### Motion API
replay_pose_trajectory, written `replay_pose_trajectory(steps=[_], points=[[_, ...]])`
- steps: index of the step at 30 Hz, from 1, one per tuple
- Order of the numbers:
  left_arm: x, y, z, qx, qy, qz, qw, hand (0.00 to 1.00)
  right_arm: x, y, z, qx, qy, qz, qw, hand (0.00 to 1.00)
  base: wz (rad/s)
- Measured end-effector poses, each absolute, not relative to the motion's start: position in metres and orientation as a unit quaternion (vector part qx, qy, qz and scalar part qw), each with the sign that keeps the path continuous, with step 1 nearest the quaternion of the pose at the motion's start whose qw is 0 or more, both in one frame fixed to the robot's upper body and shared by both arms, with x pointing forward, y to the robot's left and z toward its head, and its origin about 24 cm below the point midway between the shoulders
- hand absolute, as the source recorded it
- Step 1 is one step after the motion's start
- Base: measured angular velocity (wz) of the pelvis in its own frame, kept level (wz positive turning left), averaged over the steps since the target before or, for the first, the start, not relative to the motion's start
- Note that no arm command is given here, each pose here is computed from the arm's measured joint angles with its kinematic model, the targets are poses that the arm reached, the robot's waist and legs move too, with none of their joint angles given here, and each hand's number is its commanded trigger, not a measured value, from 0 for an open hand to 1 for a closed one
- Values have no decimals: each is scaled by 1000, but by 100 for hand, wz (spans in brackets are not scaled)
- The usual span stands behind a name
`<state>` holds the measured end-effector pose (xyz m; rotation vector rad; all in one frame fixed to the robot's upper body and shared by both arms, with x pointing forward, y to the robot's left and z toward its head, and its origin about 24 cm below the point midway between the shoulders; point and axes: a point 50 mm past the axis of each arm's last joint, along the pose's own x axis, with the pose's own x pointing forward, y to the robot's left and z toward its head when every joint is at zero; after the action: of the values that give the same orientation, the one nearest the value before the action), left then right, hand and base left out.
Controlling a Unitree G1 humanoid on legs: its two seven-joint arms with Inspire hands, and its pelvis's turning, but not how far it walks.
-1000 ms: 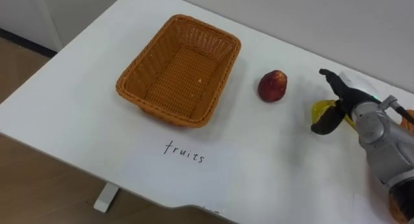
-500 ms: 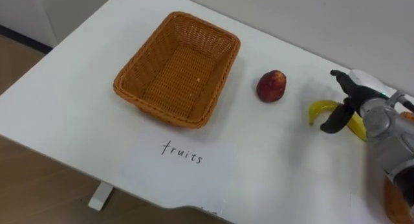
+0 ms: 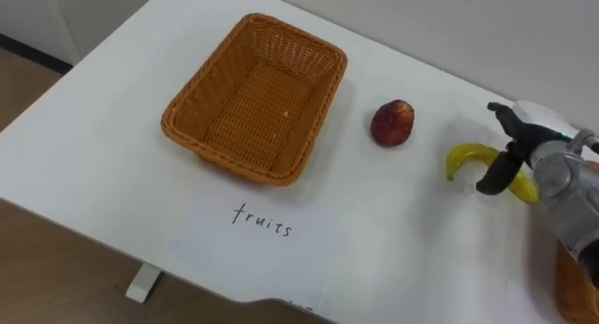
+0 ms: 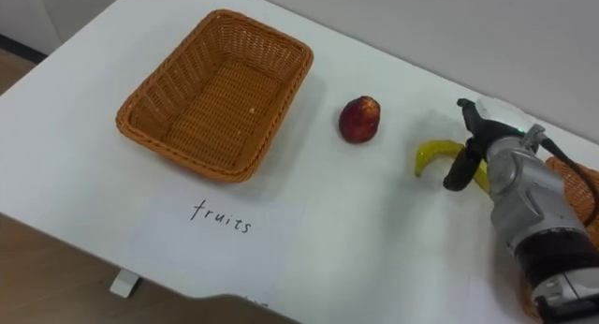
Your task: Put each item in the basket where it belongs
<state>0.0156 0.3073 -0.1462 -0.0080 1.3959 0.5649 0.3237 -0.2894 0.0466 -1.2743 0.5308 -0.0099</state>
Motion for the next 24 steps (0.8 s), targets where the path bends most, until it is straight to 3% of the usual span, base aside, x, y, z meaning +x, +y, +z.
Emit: replay_pose_trajectory(steps=[9, 24], points=[[11, 307, -147, -4, 642, 259, 722, 0, 323, -290, 46, -595, 246, -1, 765, 0, 0], [36, 304, -147, 5, 629, 226, 744, 0, 324, -282, 42, -638, 243, 28, 730, 0, 0]])
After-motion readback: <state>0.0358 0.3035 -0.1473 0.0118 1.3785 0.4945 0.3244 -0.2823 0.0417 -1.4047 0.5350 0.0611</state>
